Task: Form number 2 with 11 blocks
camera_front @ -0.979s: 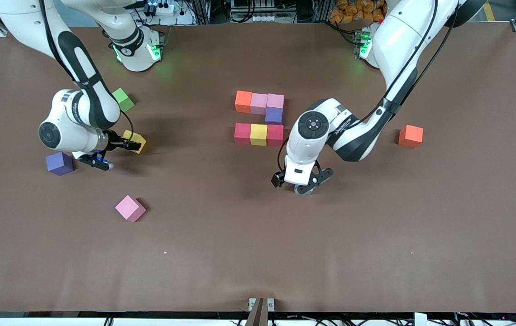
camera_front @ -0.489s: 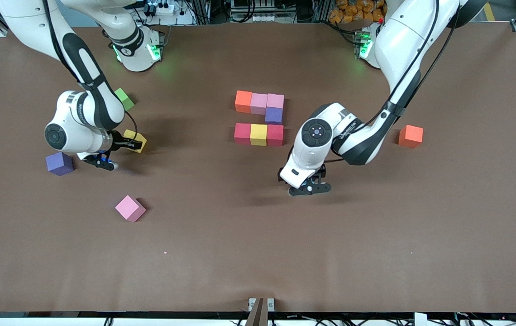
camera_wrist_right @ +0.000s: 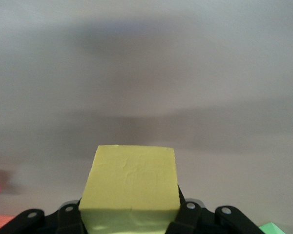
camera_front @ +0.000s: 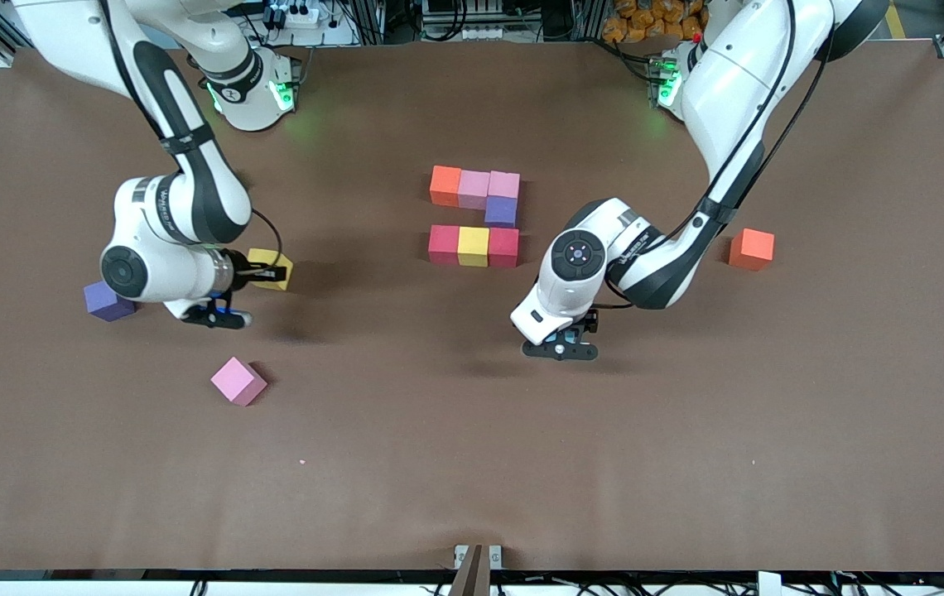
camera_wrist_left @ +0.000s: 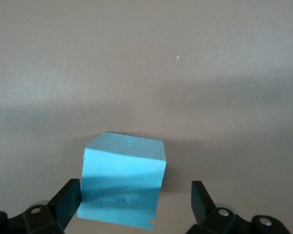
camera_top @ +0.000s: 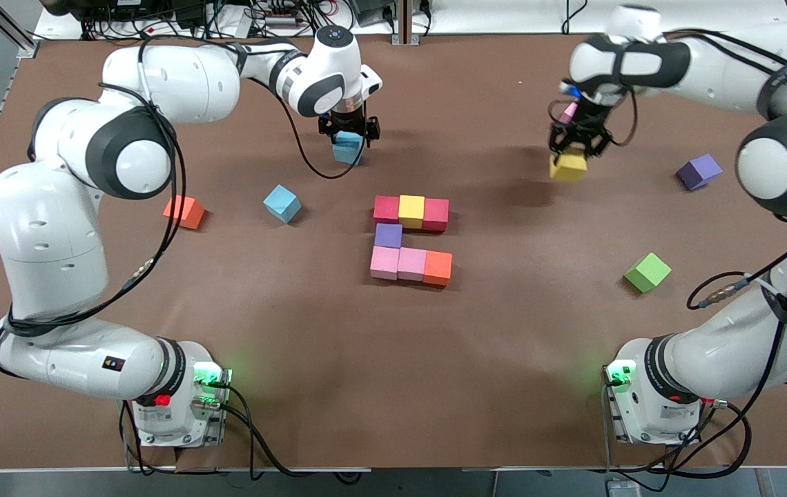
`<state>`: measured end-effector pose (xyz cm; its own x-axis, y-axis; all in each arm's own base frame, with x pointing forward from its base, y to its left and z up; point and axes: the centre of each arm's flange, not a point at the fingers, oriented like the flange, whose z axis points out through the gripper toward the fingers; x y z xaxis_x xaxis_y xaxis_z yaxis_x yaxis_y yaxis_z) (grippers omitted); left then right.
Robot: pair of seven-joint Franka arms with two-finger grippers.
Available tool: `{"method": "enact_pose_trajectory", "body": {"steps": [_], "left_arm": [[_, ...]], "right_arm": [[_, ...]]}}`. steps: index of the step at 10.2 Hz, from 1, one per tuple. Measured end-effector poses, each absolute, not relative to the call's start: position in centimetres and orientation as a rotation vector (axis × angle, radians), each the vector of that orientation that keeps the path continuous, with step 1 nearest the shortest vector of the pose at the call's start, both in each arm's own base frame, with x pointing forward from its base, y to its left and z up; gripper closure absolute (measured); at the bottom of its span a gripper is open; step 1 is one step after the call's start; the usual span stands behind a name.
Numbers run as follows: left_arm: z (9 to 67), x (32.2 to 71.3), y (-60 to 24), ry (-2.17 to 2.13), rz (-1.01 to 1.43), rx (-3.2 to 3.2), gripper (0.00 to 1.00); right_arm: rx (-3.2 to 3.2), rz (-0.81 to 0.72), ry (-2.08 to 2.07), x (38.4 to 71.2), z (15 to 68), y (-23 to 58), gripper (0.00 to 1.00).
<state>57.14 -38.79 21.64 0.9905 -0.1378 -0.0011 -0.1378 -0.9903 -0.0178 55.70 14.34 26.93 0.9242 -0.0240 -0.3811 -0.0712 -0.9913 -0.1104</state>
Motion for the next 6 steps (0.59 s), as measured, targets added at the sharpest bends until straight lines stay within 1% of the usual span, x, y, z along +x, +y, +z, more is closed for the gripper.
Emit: {"method": "enact_pose_trajectory", "body": {"steps": [1, 3, 4, 6], "left_arm": [[21.2, 57.3, -38.4, 0.248, 0.008, -3.109, 0.00], [20.9, 57.5, -38.0, 0.265, 0.011, -3.102, 0.00], [20.8, 57.5, -37.9, 0.264, 0.013, -3.101, 0.00], [19.8, 57.4, -37.9, 0.264, 0.034, -3.098, 0.00]], "right_arm": [[-2.971, 0.565, -0.019, 57.1, 27.5, 18.1, 0.41], [-2.987, 0.549, -0.178, 58.4, 26.5, 25.3, 0.41], [-2.986, 0.551, -0.209, 58.9, 25.6, 27.6, 0.41], [-2.967, 0.590, -0.138, 59.3, 23.4, 30.9, 0.41]]}}
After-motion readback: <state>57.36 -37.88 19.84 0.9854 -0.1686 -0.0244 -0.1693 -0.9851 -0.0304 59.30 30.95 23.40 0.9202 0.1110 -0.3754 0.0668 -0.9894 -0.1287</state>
